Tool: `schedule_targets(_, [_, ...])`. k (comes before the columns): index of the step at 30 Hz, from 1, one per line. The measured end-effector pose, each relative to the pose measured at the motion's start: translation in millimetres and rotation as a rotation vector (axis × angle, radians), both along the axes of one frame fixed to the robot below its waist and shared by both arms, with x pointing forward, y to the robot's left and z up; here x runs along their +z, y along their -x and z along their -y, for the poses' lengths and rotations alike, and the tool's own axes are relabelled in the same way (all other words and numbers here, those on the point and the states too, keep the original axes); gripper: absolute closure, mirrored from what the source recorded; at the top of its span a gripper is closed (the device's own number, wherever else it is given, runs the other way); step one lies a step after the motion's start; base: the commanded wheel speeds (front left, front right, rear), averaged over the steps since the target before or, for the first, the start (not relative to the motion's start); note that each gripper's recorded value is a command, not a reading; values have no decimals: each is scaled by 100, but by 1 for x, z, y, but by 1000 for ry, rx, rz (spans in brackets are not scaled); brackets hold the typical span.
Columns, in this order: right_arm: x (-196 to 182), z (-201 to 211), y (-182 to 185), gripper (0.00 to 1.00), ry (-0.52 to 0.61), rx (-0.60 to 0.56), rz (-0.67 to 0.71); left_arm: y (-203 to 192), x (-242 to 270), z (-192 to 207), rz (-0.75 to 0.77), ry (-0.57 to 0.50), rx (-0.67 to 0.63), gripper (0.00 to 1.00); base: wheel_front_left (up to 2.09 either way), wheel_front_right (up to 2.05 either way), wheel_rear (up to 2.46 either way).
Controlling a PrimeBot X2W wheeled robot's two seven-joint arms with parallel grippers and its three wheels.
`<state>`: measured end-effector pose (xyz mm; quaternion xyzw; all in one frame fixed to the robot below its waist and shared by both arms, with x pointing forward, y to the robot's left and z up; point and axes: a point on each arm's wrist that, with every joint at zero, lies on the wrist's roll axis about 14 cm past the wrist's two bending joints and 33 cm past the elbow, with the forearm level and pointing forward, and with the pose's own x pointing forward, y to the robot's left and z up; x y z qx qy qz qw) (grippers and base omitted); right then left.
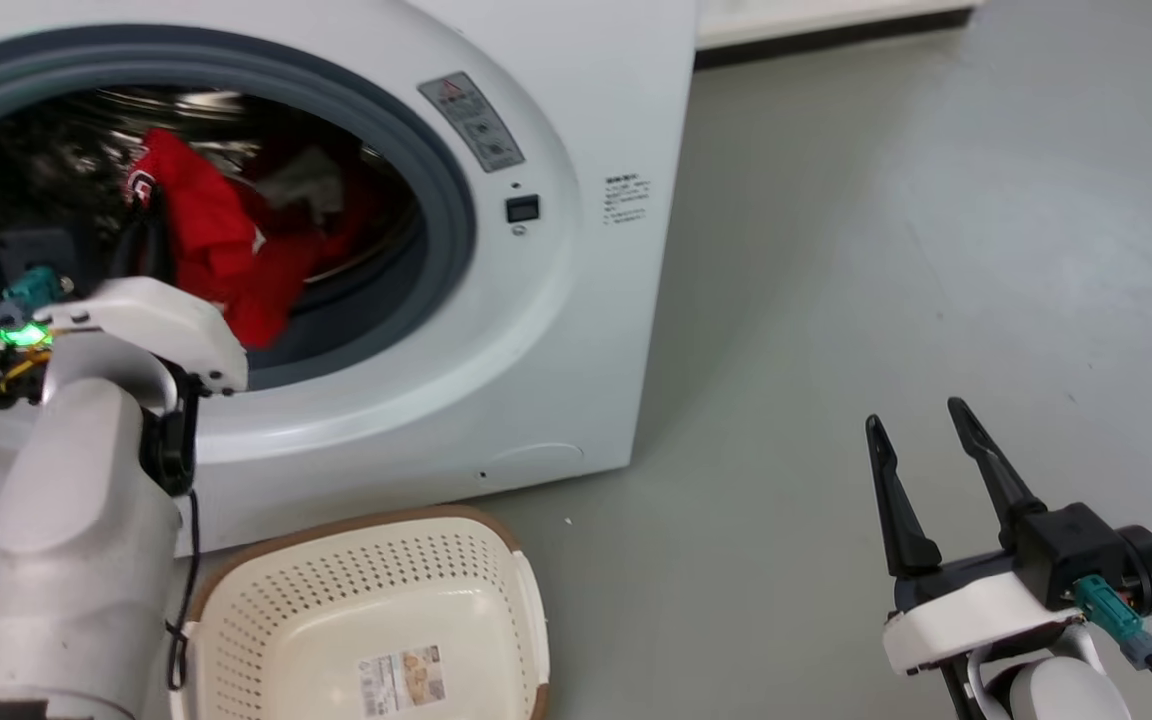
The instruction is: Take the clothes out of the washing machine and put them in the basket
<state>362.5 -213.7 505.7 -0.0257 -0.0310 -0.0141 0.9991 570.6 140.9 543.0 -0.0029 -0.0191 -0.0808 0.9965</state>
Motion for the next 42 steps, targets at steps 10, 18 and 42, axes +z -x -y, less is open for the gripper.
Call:
schedule_targets(10, [12,-20,5,0,-7,58,35,59,62,-17,213,55,14,100,0,0,0])
schedule_targets(18, [19,-34,7,0,-4,102,49,111,101,-20,330,76,17,100,0,0,0])
schedule_targets(42, [3,-51,-22,0,5,154,-6,184,-126,-28,-351,158,118,100,0,0,0])
